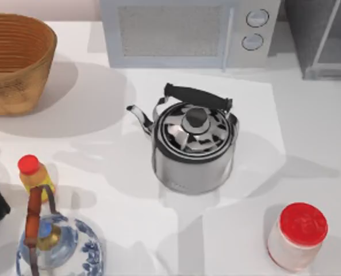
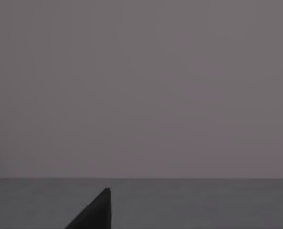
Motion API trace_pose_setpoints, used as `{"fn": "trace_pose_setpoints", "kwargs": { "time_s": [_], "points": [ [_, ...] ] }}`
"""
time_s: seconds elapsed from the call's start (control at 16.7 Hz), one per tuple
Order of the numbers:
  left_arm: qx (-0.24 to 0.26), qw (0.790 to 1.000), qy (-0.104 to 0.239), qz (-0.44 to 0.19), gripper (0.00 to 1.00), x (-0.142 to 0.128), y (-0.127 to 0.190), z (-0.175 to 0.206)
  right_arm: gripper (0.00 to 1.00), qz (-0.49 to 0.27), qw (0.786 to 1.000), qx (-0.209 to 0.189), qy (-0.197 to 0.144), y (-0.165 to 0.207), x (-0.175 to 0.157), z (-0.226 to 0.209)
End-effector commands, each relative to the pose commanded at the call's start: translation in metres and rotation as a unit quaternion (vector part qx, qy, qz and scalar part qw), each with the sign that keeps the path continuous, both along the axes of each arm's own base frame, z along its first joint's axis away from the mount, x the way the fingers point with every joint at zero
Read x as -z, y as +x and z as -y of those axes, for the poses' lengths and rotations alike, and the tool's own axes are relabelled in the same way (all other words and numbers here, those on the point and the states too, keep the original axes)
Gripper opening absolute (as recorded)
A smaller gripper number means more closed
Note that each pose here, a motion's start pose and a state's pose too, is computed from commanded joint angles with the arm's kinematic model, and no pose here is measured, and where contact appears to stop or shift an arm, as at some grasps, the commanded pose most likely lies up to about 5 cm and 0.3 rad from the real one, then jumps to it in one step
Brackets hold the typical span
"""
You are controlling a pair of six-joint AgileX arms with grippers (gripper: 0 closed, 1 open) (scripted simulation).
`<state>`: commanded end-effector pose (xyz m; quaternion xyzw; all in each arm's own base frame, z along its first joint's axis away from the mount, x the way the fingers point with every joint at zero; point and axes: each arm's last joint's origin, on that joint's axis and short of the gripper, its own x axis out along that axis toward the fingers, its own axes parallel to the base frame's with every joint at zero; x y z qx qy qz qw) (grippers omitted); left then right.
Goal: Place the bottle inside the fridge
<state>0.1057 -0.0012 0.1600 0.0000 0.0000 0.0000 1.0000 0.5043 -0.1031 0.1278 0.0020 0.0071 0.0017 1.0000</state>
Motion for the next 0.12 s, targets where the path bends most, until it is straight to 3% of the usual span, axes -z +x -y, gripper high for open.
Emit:
{"fn": "trace_pose_setpoints", "kwargs": {
  "time_s": [0.12],
  "points": [
    [0.000, 1.000, 0.000, 0.000, 1.00, 0.0000, 0.0000, 0.0000, 1.00, 0.000, 1.000, 0.000, 0.000, 0.0000, 0.0000, 0.0000]
  ]
}}
